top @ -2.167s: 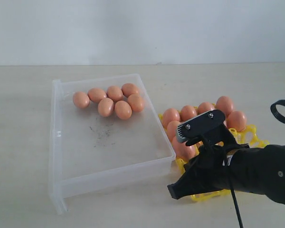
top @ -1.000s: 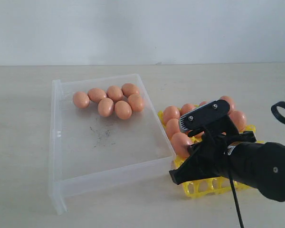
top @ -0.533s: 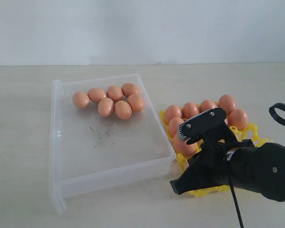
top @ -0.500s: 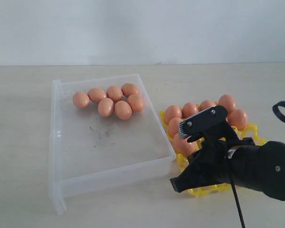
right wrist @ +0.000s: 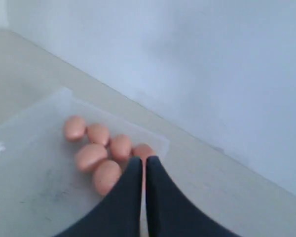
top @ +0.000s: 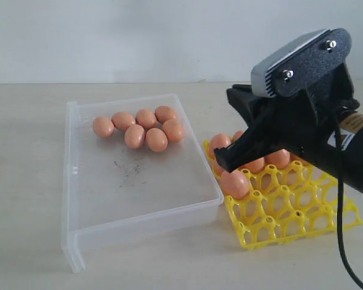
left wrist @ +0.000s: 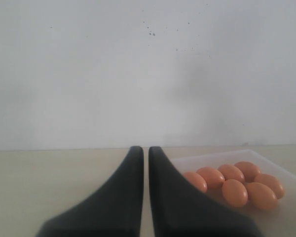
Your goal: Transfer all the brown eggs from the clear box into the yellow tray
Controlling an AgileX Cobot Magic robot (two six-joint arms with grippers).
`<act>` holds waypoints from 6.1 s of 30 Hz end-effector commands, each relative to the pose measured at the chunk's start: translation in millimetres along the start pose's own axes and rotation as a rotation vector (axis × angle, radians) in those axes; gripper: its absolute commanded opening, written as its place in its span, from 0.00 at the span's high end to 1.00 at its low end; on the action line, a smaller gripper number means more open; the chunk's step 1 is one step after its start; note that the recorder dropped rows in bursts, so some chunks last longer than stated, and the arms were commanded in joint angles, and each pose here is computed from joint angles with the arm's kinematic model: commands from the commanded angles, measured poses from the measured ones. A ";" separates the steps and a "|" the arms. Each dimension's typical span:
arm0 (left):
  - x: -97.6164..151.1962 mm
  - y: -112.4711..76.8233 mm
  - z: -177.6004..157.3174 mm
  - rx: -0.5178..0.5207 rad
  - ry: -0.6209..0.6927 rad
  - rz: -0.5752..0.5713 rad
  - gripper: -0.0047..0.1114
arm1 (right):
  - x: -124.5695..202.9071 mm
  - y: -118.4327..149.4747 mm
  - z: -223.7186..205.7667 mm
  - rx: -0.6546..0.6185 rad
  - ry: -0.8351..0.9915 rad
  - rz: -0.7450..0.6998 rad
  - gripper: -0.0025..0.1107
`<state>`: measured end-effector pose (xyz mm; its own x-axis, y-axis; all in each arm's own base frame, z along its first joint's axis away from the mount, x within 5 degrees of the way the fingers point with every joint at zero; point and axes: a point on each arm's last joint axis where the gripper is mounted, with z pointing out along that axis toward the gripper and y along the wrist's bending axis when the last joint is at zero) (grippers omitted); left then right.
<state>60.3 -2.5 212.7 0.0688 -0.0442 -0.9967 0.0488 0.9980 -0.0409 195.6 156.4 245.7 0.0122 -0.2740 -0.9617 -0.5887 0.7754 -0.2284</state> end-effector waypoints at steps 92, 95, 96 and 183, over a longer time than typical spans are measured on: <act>-1.8 0.2 0.3 -0.002 -0.013 0.000 0.93 | 12.6 -0.5 291.6 -0.277 0.979 0.064 0.55; -1.8 0.2 0.3 -0.002 -0.013 0.000 0.93 | 10.9 1.6 292.6 -0.304 0.963 0.069 0.55; -1.8 0.2 0.3 -0.002 -0.013 0.000 0.93 | 15.0 2.6 294.0 -0.305 0.969 0.070 0.55; -1.8 0.2 0.3 -0.002 -0.013 0.000 0.93 | -56.0 70.3 320.3 0.359 0.213 -0.496 0.98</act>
<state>60.3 -2.5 212.7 0.0688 -0.0442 -0.9967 0.0488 0.9980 -0.0409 415.0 402.9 235.2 0.0101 -0.5815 -0.8135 -0.1305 0.8058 -0.5777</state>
